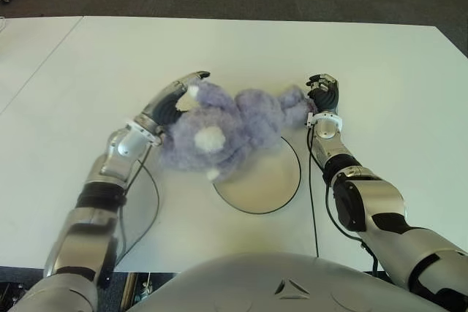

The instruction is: Put the doll into the plate.

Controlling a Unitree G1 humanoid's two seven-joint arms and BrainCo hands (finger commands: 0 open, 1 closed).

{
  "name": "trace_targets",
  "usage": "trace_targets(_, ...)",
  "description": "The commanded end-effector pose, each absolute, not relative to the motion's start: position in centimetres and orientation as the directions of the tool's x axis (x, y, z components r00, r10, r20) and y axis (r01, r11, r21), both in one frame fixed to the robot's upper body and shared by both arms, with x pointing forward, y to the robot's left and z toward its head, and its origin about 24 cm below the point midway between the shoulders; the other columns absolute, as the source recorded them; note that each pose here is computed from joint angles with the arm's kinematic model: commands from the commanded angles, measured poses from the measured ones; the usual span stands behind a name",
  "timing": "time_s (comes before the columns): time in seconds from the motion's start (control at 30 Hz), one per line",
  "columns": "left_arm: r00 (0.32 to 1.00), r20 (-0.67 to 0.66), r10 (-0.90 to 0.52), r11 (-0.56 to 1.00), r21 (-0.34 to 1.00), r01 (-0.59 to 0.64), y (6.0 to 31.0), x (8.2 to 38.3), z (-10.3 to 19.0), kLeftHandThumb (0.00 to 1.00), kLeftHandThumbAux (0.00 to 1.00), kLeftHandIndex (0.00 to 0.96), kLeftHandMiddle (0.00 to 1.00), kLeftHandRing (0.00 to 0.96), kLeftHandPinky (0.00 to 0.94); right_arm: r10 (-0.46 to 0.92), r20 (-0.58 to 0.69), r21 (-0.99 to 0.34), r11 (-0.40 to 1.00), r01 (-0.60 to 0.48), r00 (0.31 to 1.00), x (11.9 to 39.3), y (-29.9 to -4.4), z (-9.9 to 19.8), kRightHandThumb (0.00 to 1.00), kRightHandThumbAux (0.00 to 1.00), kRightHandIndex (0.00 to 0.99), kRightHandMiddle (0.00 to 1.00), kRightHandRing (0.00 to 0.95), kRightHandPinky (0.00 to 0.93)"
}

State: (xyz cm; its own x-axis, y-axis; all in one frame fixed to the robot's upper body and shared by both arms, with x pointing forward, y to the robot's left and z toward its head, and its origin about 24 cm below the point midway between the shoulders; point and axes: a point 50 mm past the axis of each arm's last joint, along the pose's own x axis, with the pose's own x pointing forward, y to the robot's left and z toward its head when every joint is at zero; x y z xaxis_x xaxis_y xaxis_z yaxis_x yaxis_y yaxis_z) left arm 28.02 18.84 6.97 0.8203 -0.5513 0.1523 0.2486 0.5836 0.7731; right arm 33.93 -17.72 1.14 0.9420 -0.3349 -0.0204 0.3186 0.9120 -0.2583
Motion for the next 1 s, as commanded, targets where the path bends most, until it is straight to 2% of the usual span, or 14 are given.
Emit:
trace_targets(0.03,0.780,0.102,-0.617,0.553,0.762,0.338,16.8,26.3,5.3,0.307,0.614,0.011,0.101,0.144,0.217,-0.343,-0.397,-0.319,0.921,0.223,0.851,27.3,-17.0,-7.4,0.837,0.687,0.415,0.481,0.631,0.572)
trace_targets(0.1,0.769,0.089,-0.632,0.542,0.761,0.358,16.8,26.2,5.3,0.272,0.584,0.000,0.092,0.135,0.183,-0.344,-0.395,-0.320,0.921,0.223,0.852,27.3,-16.9,-7.4,0.837,0.687,0.415,0.482,0.645,0.624)
trace_targets(0.23,0.757,0.074,-0.649,0.525,0.764,0.375,17.1,26.2,5.8,0.251,0.559,0.000,0.087,0.132,0.201,-0.347,-0.391,-0.323,0.919,0.226,0.852,27.2,-16.8,-7.4,0.837,0.687,0.416,0.483,0.668,0.672)
trace_targets(0.27,0.756,0.072,-0.651,0.524,0.763,0.379,17.1,26.2,5.9,0.258,0.560,0.000,0.081,0.122,0.176,-0.347,-0.392,-0.322,0.919,0.226,0.852,27.2,-16.8,-7.4,0.838,0.687,0.416,0.482,0.643,0.578)
trace_targets(0.3,0.754,0.070,-0.653,0.523,0.761,0.382,17.2,26.2,6.0,0.268,0.563,0.000,0.078,0.117,0.168,-0.347,-0.393,-0.322,0.919,0.226,0.852,27.2,-16.8,-7.4,0.839,0.687,0.416,0.482,0.637,0.558)
trace_targets(0.47,0.753,0.051,-0.656,0.520,0.754,0.402,17.4,26.3,6.2,0.288,0.574,0.000,0.072,0.108,0.160,-0.347,-0.396,-0.314,0.921,0.230,0.850,27.2,-16.8,-7.4,0.842,0.685,0.416,0.483,0.641,0.566)
trace_targets(0.53,0.752,0.043,-0.658,0.518,0.750,0.411,17.5,26.3,6.2,0.291,0.578,0.000,0.071,0.106,0.157,-0.347,-0.395,-0.312,0.921,0.231,0.850,27.2,-16.7,-7.4,0.843,0.685,0.416,0.484,0.639,0.539)
trace_targets(0.57,0.751,0.039,-0.659,0.517,0.748,0.415,17.5,26.3,6.3,0.291,0.587,0.000,0.076,0.116,0.175,-0.348,-0.395,-0.311,0.921,0.232,0.850,27.2,-16.7,-7.4,0.842,0.685,0.416,0.484,0.642,0.601)
trace_targets(0.6,0.750,0.036,-0.661,0.516,0.748,0.418,17.5,26.3,6.3,0.291,0.589,0.000,0.077,0.118,0.180,-0.348,-0.395,-0.311,0.921,0.233,0.850,27.2,-16.7,-7.4,0.841,0.685,0.416,0.484,0.643,0.617)
trace_targets(0.63,0.749,0.034,-0.661,0.514,0.748,0.419,17.5,26.3,6.3,0.289,0.593,0.000,0.077,0.116,0.163,-0.348,-0.395,-0.312,0.921,0.233,0.850,27.2,-16.7,-7.4,0.840,0.686,0.416,0.482,0.627,0.582)
trace_targets(1.0,0.732,-0.028,-0.680,0.478,0.740,0.473,18.3,26.2,6.7,0.239,0.632,0.000,0.101,0.133,0.165,-0.342,-0.402,-0.303,0.925,0.230,0.849,27.2,-16.8,-7.4,0.838,0.688,0.415,0.476,0.573,0.518)
